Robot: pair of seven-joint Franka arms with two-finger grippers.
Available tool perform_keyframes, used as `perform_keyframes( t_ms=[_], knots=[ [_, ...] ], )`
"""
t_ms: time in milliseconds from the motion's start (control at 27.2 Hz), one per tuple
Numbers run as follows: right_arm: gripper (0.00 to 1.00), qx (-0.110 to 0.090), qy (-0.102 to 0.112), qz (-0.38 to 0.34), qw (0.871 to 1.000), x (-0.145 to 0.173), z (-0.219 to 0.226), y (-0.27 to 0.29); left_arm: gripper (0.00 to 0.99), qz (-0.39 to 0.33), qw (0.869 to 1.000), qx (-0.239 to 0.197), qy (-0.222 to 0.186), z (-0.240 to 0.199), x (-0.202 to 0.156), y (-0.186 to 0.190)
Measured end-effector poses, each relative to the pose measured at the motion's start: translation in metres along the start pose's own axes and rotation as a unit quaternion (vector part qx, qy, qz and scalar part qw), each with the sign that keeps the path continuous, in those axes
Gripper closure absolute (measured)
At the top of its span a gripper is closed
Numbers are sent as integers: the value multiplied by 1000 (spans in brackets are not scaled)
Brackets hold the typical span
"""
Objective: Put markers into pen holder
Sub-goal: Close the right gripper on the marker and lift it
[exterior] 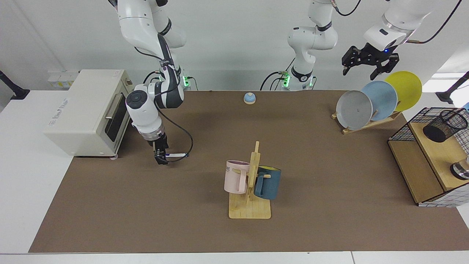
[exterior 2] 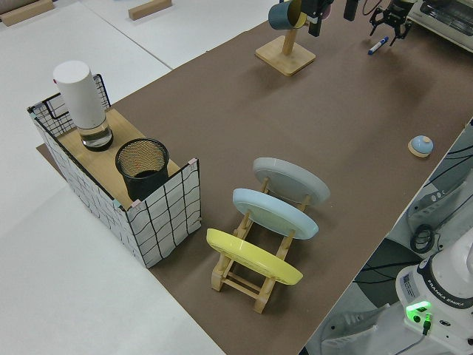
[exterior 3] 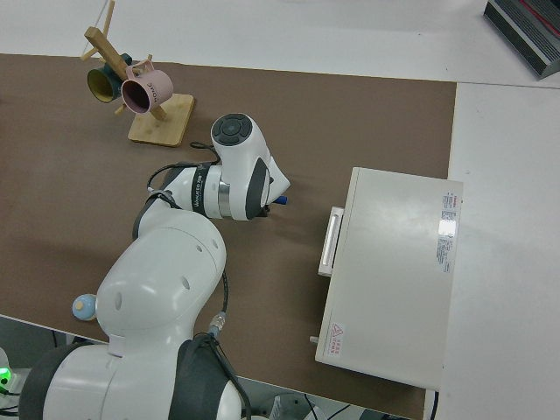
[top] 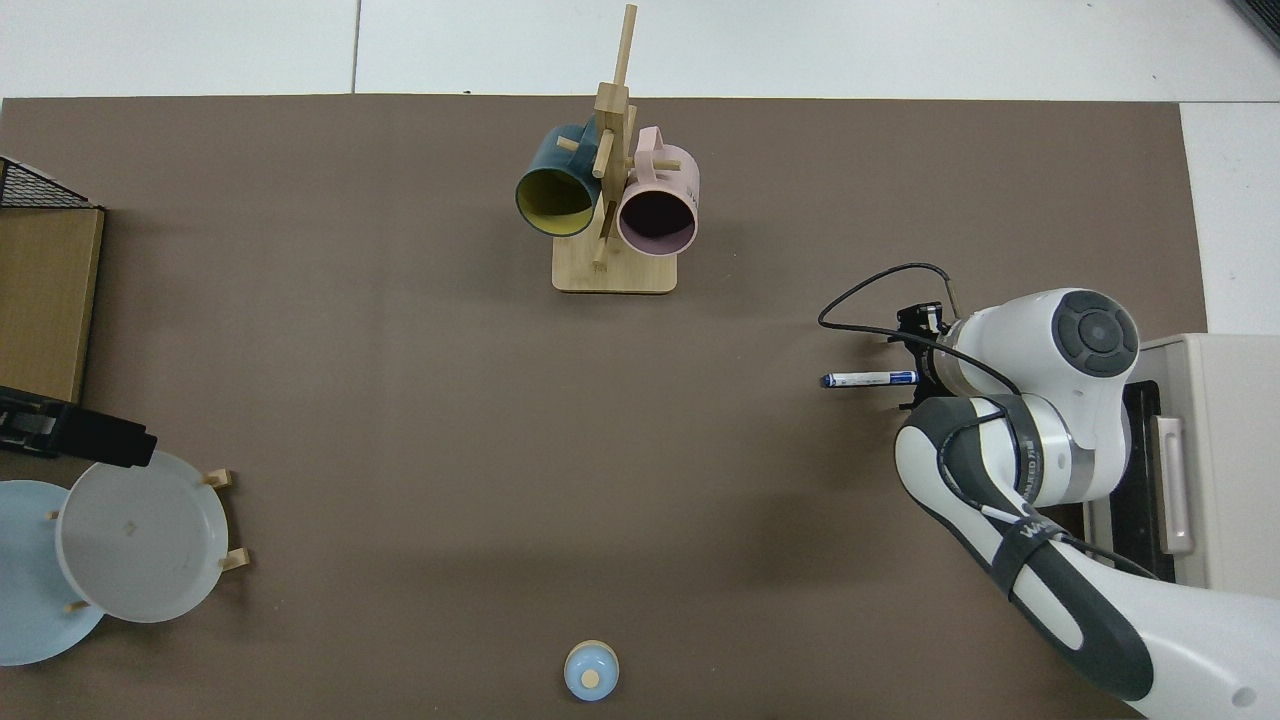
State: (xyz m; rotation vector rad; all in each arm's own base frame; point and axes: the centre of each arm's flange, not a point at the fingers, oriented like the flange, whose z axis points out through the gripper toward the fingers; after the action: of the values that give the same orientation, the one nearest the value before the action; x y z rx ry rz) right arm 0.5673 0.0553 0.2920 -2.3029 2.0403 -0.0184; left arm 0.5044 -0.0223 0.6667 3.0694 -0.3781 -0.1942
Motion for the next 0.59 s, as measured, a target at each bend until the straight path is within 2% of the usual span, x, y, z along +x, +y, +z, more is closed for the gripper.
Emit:
perform_keyframes(
  t_ms=[257, 404, 441, 551, 588],
  knots=[
    [110, -3, -1, -9, 1000, -10, 4, 2, 0, 0, 1000, 0, 0, 0, 0, 0],
    [163, -3, -1, -9, 1000, -10, 5, 2, 0, 0, 1000, 0, 0, 0, -1, 0],
    [185, -3, -1, -9, 1000, -10, 6, 3, 0, 0, 1000, 0, 0, 0, -1, 0],
    [339, -4, -1, -9, 1000, -10, 7, 4, 0, 0, 1000, 0, 0, 0, -1, 0],
    [449, -4, -1, -9, 1000, -10, 7, 4, 0, 0, 1000, 0, 0, 0, -1, 0]
  ],
)
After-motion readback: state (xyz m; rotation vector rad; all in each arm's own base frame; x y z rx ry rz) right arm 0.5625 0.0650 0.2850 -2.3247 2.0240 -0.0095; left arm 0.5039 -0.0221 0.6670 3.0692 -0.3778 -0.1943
